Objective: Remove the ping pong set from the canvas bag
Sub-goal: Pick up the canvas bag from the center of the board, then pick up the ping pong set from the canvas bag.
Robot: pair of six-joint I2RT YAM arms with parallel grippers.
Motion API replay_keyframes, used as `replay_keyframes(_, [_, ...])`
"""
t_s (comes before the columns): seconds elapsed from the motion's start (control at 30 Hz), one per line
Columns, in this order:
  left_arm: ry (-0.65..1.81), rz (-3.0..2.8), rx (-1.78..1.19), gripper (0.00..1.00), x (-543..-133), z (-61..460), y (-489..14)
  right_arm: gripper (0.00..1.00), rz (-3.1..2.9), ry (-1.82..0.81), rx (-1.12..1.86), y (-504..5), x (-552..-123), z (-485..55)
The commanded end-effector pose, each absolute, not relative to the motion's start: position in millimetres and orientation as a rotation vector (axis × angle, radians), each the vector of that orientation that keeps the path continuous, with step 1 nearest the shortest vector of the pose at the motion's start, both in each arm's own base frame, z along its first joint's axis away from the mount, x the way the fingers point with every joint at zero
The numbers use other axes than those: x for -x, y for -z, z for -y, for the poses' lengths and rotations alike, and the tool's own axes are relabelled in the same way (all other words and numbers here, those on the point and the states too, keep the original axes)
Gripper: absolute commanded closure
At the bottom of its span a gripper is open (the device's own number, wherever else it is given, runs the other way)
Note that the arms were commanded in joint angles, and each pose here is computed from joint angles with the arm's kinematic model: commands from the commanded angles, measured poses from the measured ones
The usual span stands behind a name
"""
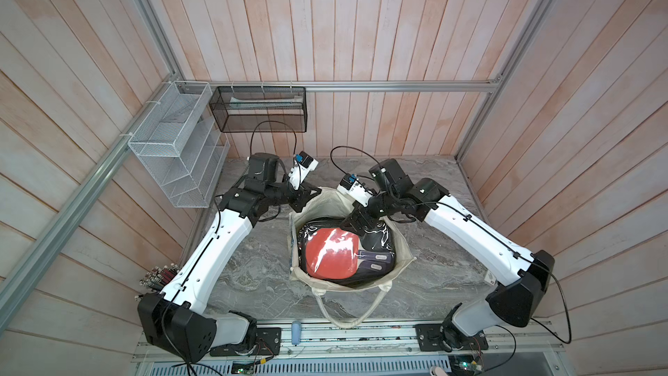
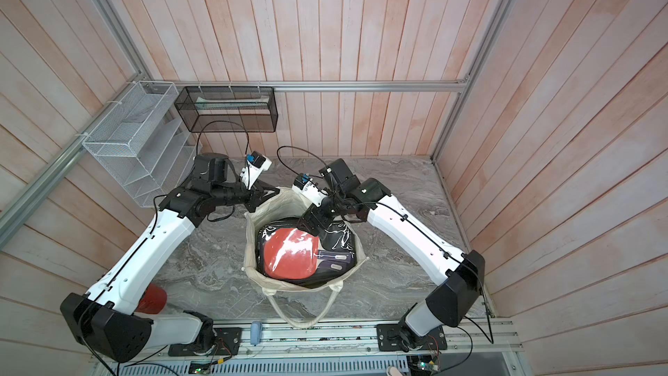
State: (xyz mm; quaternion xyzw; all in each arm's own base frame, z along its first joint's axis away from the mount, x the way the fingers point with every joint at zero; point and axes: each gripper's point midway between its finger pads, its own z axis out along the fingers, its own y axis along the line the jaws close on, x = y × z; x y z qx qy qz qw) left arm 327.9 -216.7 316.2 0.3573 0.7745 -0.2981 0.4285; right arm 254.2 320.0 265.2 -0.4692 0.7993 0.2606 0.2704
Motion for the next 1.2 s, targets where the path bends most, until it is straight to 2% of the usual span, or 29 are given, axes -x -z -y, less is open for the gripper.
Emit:
replay_keyframes(0.0, [0.746,-1.754,-0.893,1.00,-330.9,220.9,-357.7,0.04,-2.235,-0.758,1.325,-238.4,-242.2,-319.2])
replay_keyframes(0.2, [0.763,-1.740,-0.902,1.00,-335.0,224.8,-358.9,0.10,-2.253,-0.788,1.341,-221.8,-247.3,-331.5])
replay_keyframes(0.7, [0.769,-1.721,-0.906,1.00,-339.0,227.5,-363.8,0.12,-2.158,-0.911,1.507,-213.2,-232.6,-379.0])
replay_keyframes(0.8, [0.769,-1.722,-0.906,1.00,-340.4,227.9,-363.5,0.26,-2.181,-0.910,1.523,-203.7,-231.3,-378.2])
replay_keyframes(0.87, [0.770,-1.724,-0.906,1.00,-341.2,228.2,-362.4,0.42,-2.175,-0.917,1.529,-204.9,-229.9,-378.0])
replay_keyframes(1.0, [0.766,-1.726,-0.907,1.00,-342.7,228.3,-361.1,0.80,-2.154,-0.903,1.519,-213.8,-230.4,-375.9])
replay_keyframes(1.1, [0.767,-1.731,-0.906,1.00,-344.1,228.9,-358.8,0.96,-2.141,-0.889,1.508,-220.8,-231.8,-374.1])
replay_keyframes(1.17, [0.765,-1.733,-0.904,1.00,-345.8,228.7,-357.5,1.00,-2.134,-0.886,1.502,-225.2,-232.1,-373.2])
